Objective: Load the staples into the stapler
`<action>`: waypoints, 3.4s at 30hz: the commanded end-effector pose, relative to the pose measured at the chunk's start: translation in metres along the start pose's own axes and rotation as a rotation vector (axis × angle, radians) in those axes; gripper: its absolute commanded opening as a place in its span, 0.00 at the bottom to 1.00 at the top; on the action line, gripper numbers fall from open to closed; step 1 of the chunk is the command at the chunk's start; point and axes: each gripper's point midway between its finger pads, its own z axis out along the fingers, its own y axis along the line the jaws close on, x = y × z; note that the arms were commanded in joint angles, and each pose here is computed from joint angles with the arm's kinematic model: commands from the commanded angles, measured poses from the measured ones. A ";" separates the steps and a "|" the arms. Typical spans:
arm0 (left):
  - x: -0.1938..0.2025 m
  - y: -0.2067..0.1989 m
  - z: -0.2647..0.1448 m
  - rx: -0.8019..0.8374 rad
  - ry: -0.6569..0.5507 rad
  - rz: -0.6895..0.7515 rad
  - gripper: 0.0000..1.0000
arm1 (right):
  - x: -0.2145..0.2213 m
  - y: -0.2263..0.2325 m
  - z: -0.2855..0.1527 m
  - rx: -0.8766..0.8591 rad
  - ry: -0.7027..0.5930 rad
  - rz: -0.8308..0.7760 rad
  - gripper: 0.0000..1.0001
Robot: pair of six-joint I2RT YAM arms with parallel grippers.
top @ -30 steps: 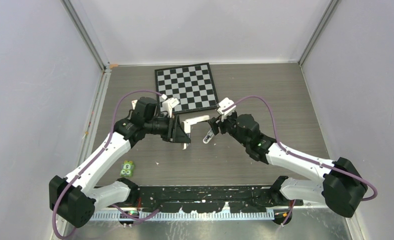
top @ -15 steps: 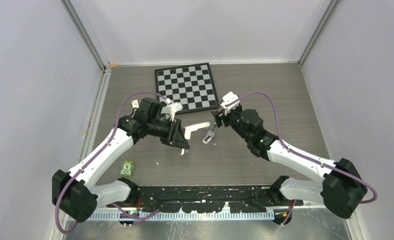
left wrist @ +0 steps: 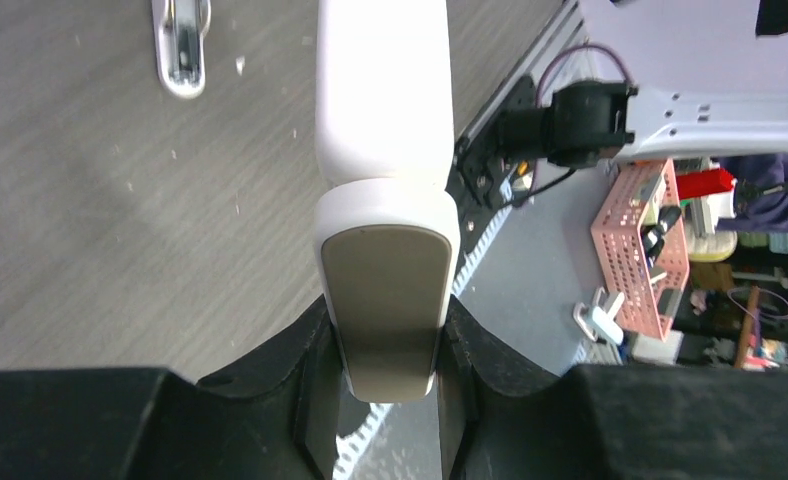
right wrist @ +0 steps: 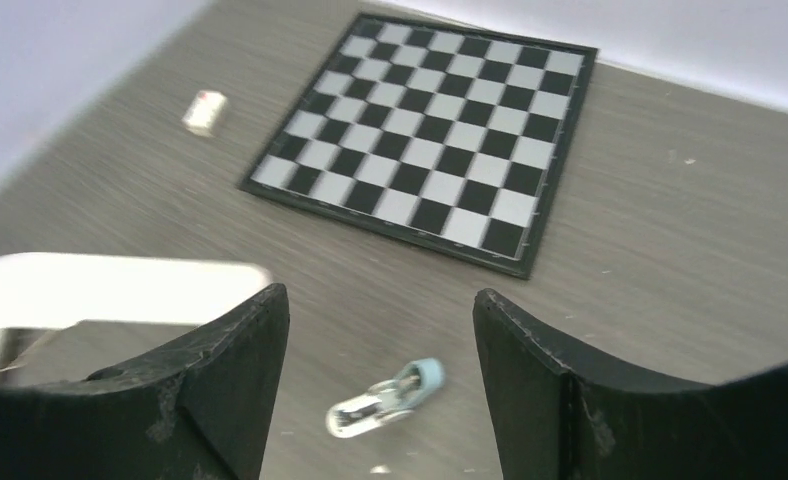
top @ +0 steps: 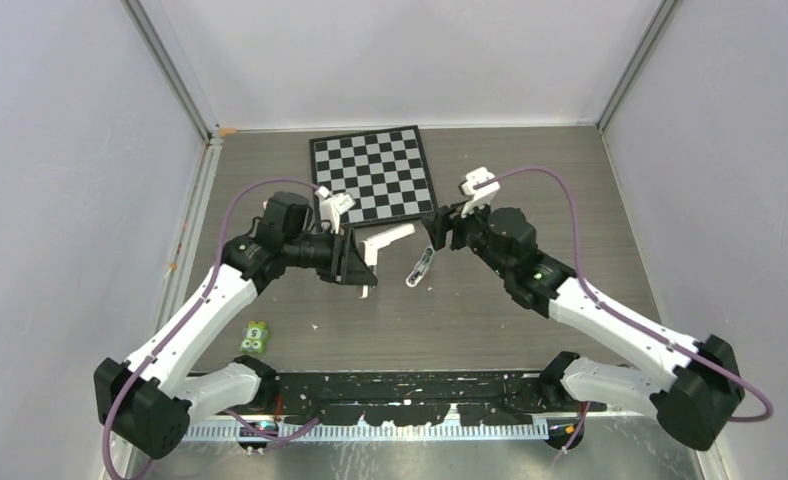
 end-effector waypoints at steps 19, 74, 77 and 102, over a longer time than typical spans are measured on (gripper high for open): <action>-0.078 -0.084 -0.026 0.363 -0.381 0.203 0.00 | -0.117 0.124 -0.049 -0.698 -0.217 0.801 0.76; -0.032 0.044 -0.066 -0.388 -0.452 0.370 1.00 | 0.070 -0.104 -0.039 0.507 0.276 0.323 0.12; -0.033 0.051 -0.068 -0.422 -0.459 0.372 1.00 | 0.096 -0.119 -0.038 0.538 0.373 0.302 0.12; -0.044 0.117 -0.114 -0.898 -0.480 0.221 1.00 | 0.157 -0.132 -0.018 0.540 0.565 0.345 0.58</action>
